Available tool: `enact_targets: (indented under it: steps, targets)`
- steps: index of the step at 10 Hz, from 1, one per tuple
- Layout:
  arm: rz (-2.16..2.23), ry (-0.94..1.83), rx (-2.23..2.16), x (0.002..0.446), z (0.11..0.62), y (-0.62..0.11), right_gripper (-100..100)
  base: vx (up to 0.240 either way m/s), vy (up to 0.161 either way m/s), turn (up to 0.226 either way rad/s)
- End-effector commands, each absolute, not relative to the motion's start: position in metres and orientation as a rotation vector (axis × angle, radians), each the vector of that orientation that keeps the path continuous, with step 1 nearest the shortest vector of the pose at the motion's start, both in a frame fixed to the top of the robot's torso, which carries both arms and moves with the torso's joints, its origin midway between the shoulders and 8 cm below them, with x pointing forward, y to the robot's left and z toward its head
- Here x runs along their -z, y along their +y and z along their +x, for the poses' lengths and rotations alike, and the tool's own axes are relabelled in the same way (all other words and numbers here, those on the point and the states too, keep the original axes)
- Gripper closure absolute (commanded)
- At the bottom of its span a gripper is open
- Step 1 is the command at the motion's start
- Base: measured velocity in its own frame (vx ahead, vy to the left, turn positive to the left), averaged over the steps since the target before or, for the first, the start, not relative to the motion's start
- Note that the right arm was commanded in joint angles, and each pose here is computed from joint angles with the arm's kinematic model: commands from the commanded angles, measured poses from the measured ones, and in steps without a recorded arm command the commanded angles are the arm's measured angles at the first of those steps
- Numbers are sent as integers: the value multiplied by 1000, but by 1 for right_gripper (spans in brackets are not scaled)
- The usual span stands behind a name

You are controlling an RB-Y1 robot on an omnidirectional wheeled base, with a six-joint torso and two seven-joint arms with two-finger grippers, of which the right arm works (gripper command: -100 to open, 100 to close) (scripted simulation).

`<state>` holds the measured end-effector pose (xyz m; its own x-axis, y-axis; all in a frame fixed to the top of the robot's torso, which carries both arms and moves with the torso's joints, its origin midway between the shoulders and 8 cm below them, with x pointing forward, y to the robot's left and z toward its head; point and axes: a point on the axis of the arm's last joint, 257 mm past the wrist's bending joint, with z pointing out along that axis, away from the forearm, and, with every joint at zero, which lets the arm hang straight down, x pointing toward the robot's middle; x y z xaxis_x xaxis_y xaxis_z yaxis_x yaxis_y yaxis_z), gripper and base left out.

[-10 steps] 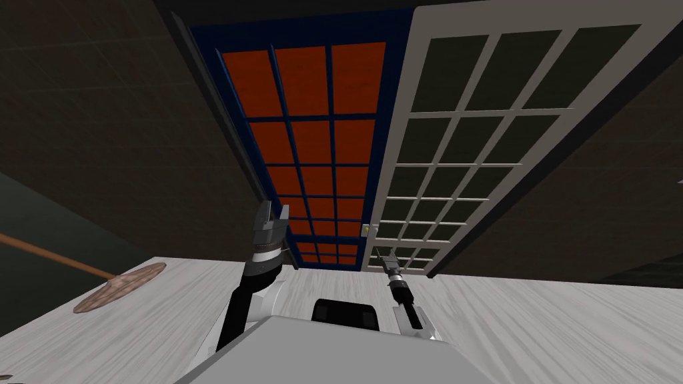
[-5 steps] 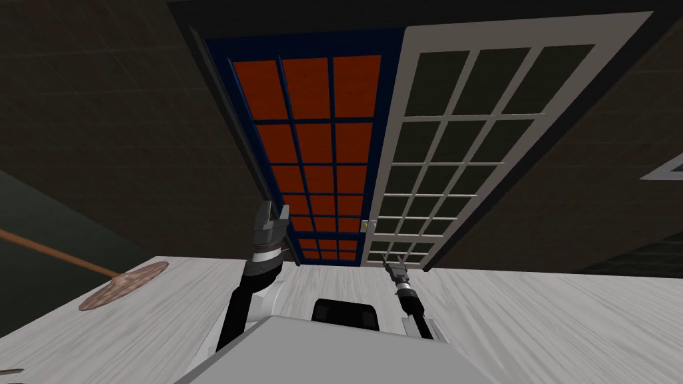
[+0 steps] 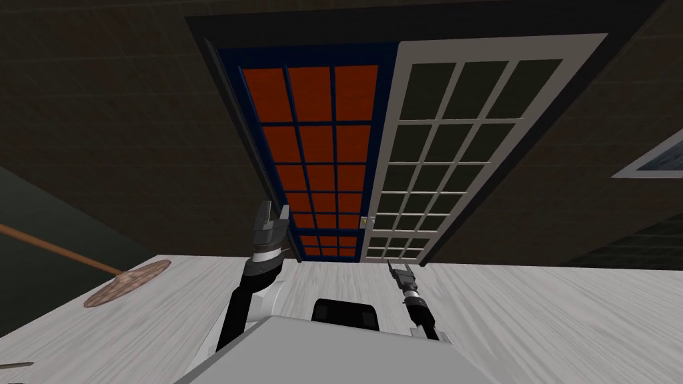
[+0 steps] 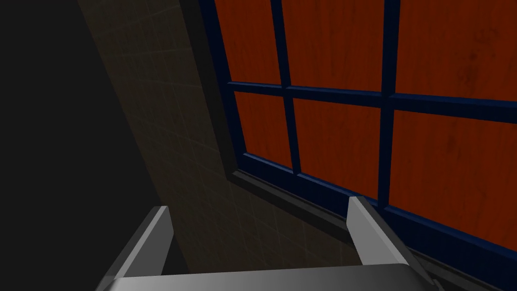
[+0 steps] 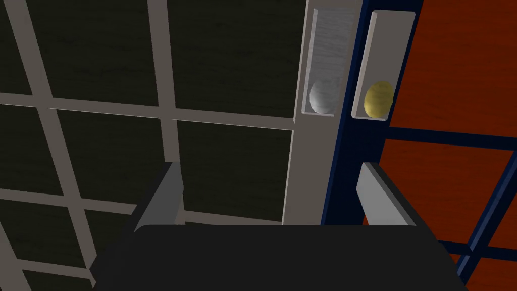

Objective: Pull the door open

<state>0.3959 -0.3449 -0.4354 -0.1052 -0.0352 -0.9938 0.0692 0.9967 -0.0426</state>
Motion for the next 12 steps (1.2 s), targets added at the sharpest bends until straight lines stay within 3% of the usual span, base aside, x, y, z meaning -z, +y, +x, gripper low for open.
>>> enact_targets:
  steps: [1, 12]
  targets:
    - [45, 1703, 123, 444, 380, -367, -100, -161, -5, -39]
    - [159, 1810, 283, 473, 304, -463, -100, -90, -27, -2]
